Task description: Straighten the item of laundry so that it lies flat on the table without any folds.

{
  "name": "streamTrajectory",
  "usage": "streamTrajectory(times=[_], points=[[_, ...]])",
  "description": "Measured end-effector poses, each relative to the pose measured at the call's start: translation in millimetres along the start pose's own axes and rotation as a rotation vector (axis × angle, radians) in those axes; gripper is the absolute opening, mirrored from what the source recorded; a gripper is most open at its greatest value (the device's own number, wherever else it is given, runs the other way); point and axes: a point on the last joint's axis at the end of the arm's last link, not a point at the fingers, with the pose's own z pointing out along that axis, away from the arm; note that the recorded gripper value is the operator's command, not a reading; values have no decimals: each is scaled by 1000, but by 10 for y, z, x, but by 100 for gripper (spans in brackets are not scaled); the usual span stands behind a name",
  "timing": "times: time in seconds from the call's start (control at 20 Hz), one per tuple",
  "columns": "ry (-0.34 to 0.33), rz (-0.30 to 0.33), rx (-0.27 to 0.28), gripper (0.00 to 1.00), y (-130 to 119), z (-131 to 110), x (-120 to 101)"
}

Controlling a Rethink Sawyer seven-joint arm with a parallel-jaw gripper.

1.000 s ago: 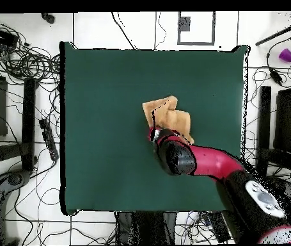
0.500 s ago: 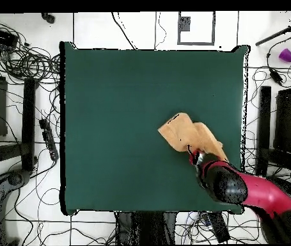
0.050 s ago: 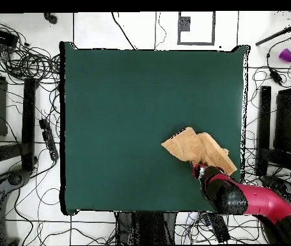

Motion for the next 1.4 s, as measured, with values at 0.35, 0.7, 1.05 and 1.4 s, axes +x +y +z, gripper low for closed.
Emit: streamTrajectory(times=[0.35, 0.7, 1.05, 1.4], points=[[9, -69, -3, 0, 157, 35, 53], [5, -69, -7, 0, 161, 33, 38], [11, -63, -18, 0, 173, 69, 71], [11, -63, -19, 100, 174, 70, 70]])
